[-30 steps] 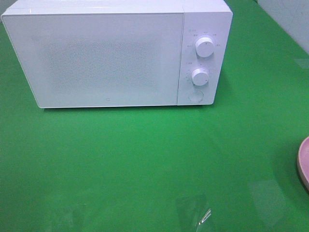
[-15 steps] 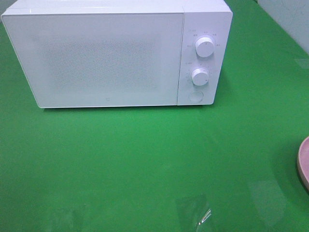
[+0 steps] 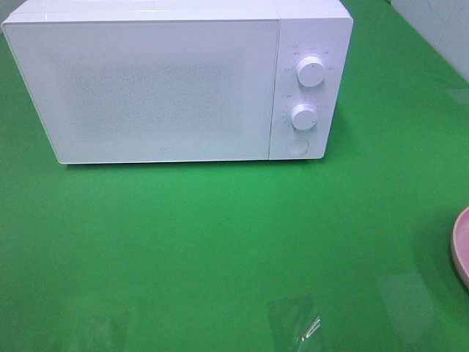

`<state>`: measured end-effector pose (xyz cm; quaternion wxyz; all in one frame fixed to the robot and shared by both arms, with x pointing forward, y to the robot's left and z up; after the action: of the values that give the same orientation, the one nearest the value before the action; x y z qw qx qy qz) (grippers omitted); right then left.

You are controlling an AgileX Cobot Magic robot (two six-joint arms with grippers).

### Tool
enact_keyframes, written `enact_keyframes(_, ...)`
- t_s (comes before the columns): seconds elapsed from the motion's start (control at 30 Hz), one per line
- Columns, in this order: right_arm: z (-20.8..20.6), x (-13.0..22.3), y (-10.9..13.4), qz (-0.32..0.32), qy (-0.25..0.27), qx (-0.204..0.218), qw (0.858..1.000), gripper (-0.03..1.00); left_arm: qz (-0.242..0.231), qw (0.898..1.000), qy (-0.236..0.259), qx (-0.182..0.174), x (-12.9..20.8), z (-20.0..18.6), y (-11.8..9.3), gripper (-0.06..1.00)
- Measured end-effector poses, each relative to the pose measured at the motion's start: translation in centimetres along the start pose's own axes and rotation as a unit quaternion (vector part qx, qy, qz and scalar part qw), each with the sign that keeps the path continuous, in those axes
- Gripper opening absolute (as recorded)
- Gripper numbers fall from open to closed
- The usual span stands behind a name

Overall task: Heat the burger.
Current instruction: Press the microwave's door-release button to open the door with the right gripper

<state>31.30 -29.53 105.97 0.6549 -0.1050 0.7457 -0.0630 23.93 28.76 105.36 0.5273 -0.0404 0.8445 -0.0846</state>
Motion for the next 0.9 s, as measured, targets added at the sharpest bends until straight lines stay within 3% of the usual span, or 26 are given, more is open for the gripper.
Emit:
enact_keyframes(0.43,3.4,0.2,0.0,0.000,-0.048,0.012,0.999,0.75,0.000,1.000,0.000,0.000,0.0,0.0,0.0,0.97)
enact_keyframes(0.9,7.9,0.3,0.1,0.003,-0.054,0.014,0.998,0.75,0.000,1.000,0.000,0.000,0.0,0.0,0.0,0.97)
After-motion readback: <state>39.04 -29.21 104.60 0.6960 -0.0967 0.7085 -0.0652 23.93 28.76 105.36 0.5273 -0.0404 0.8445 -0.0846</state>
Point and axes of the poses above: a point on each arm's last joint axis where the gripper is mounted, z pointing out along that axis toward the gripper, y along the wrist's bending axis when the last joint is at zero, x = y × z, the point moved 1 cm from there along z, pointing out along that axis toward the gripper, and after that the axes turned 15 degrees about -z, right-handed, at the moved point
